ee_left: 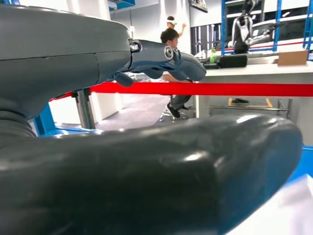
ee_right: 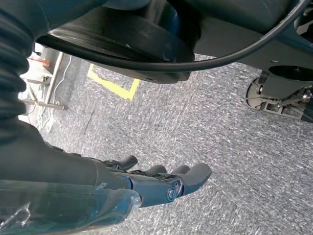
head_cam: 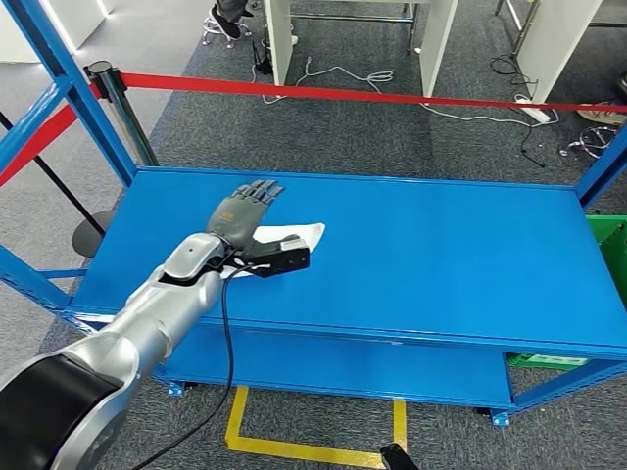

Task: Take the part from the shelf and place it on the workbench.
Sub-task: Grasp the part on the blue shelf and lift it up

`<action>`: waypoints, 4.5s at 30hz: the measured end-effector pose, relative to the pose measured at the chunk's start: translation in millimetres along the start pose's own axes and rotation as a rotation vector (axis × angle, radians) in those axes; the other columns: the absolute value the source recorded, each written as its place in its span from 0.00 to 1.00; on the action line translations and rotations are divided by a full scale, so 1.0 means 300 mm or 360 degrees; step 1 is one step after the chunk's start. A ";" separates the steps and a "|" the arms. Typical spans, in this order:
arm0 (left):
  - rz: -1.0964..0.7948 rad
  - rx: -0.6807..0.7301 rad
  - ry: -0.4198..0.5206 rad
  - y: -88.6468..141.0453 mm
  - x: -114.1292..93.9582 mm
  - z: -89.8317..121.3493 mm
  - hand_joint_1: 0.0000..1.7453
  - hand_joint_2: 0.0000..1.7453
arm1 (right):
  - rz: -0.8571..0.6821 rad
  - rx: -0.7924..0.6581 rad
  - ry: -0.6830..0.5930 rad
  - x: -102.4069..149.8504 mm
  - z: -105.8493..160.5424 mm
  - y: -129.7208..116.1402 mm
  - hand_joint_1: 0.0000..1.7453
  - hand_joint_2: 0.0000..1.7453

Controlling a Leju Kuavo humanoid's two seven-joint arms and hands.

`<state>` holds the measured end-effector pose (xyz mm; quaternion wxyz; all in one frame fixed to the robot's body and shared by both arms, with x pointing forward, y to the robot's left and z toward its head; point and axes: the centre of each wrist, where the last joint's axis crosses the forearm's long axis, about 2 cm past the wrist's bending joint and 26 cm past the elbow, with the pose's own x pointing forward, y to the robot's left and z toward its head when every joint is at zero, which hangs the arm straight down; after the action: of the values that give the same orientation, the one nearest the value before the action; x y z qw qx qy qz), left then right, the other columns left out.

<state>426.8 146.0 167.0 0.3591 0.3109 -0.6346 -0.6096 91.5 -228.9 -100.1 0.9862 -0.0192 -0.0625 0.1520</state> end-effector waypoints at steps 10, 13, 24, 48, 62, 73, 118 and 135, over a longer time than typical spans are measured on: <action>0.0018 0.0031 -0.0018 -0.031 0.034 0.012 0.00 0.00 | -0.0024 -0.0013 0.0006 -0.001 0.000 -0.001 0.00 1.00; 0.0031 0.0041 -0.0021 -0.047 0.047 0.020 0.00 0.00 | -0.0024 -0.0014 0.0005 0.000 0.000 -0.002 0.00 1.00; 0.0047 0.0024 -0.0013 -0.082 0.066 0.038 0.00 0.00 | -0.0018 -0.0020 -0.0005 0.009 0.001 -0.005 0.00 1.00; 0.0053 -0.0090 0.0080 -0.126 0.045 0.065 0.00 0.00 | 0.0023 -0.0019 0.0002 0.026 0.003 -0.006 0.00 1.00; 0.0031 -0.0150 0.0163 -0.146 0.005 0.087 0.00 1.00 | 0.0044 -0.0016 -0.0003 0.037 0.004 -0.003 0.00 1.00; 0.0017 -0.0220 0.0217 -0.157 -0.031 0.103 0.00 1.00 | 0.0054 -0.0006 -0.0017 0.058 0.008 0.001 0.00 1.00; 0.0000 -0.0307 0.0299 -0.158 -0.096 0.124 1.00 1.00 | 0.0065 0.0019 -0.0023 0.068 0.012 0.024 0.00 1.00; -0.0014 -0.0283 0.0245 -0.161 -0.106 0.131 1.00 1.00 | 0.0082 0.0018 -0.0022 0.067 0.012 0.025 0.00 1.00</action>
<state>409.5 191.1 116.5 0.4304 0.3265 -0.5471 -0.6394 107.7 -215.7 -94.7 0.9816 -0.0142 -0.0679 0.1778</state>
